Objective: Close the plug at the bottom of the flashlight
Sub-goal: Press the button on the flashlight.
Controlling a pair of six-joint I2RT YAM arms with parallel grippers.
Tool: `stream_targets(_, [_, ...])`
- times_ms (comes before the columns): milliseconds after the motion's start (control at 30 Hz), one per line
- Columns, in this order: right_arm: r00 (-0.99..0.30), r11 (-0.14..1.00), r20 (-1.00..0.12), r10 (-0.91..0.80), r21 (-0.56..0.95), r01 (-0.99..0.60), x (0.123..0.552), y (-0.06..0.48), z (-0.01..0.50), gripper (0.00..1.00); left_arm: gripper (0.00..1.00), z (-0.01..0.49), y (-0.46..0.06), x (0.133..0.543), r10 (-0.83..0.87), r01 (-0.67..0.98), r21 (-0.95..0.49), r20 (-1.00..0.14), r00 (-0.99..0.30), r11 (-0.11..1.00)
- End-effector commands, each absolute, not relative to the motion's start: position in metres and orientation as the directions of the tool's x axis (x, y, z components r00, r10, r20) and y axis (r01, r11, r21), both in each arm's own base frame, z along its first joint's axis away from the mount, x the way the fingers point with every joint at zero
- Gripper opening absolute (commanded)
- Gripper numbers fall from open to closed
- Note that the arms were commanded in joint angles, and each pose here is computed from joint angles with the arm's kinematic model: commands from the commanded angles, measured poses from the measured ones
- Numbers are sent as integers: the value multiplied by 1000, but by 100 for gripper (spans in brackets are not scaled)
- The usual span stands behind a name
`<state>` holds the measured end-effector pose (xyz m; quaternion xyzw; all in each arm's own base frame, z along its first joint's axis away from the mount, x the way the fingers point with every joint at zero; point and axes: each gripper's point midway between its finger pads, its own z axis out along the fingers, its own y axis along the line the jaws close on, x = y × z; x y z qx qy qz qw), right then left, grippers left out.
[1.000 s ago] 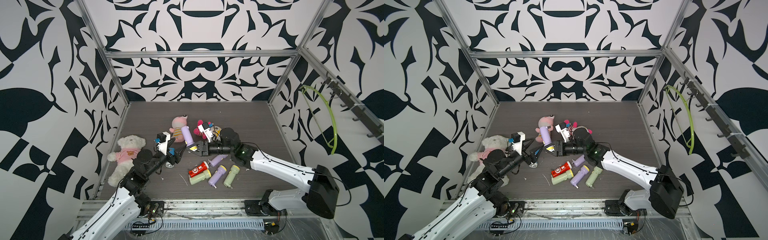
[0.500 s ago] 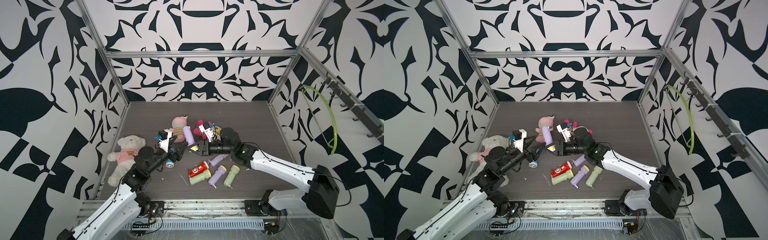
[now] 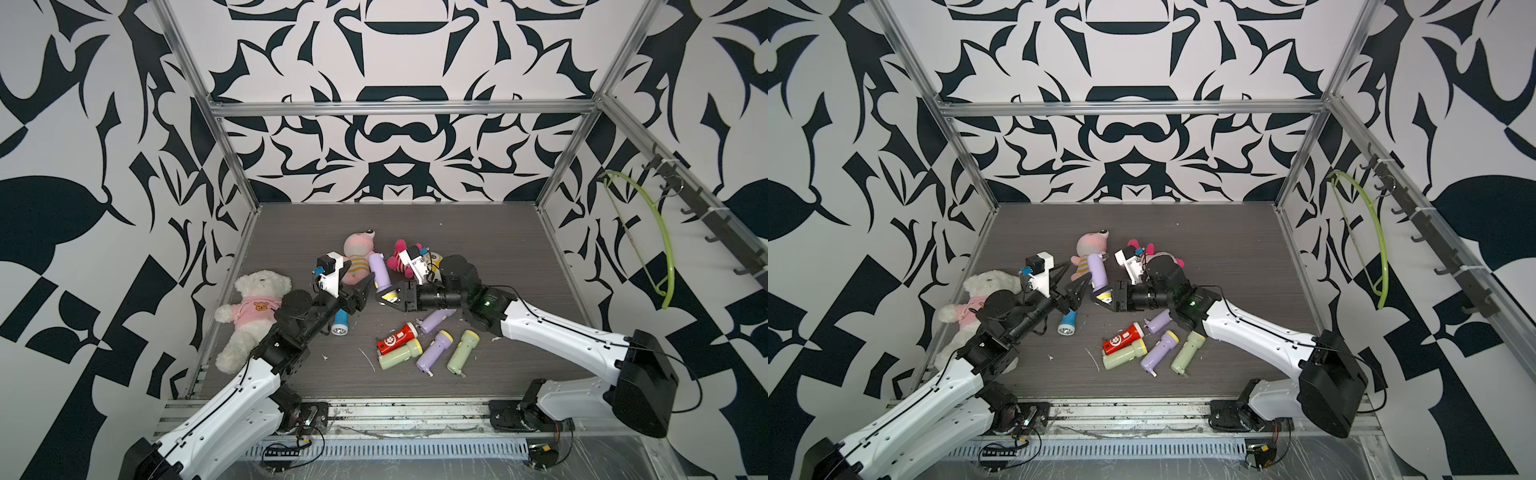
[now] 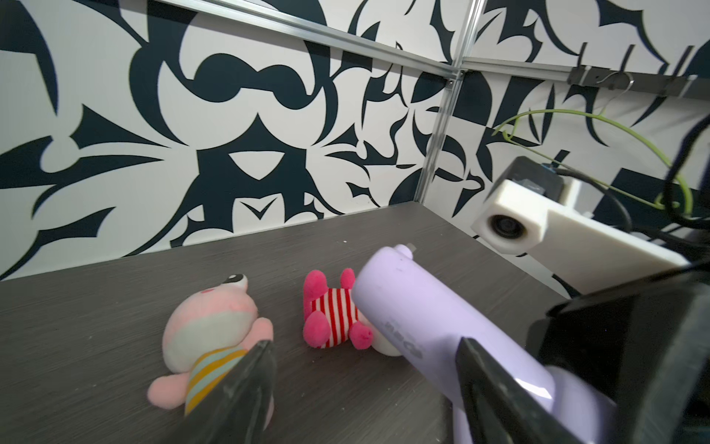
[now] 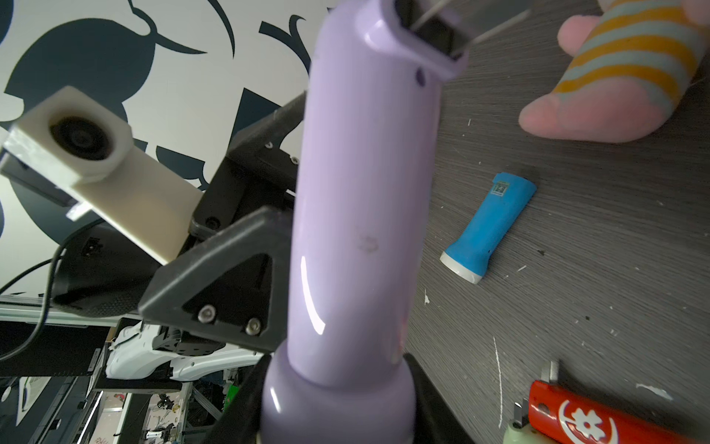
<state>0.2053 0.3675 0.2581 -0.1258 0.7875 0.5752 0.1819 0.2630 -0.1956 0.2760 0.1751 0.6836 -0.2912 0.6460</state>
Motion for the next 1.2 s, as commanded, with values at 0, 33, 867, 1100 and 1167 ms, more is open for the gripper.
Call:
stream_targets(0, [-833,137,-552,37,828,-543,190,369,324,0,78,267,-191,268,-114,591,-155,-988,-106,792])
stream_targets(33, [-834,139,-551,40,829,-541,191,368,325,0,78,271,-192,264,-123,606,-165,-986,-110,778])
stream_targets(867, [-845,142,-534,34,839,-525,197,373,323,0,76,275,-199,216,-185,720,-287,-958,-219,632])
stream_targets(1100, [-847,144,-531,31,841,-522,198,374,321,0,75,276,-200,215,-205,725,-308,-951,-231,616])
stream_targets(1167, [-848,145,-530,30,841,-521,198,374,321,0,75,279,-200,215,-210,726,-307,-952,-225,616])
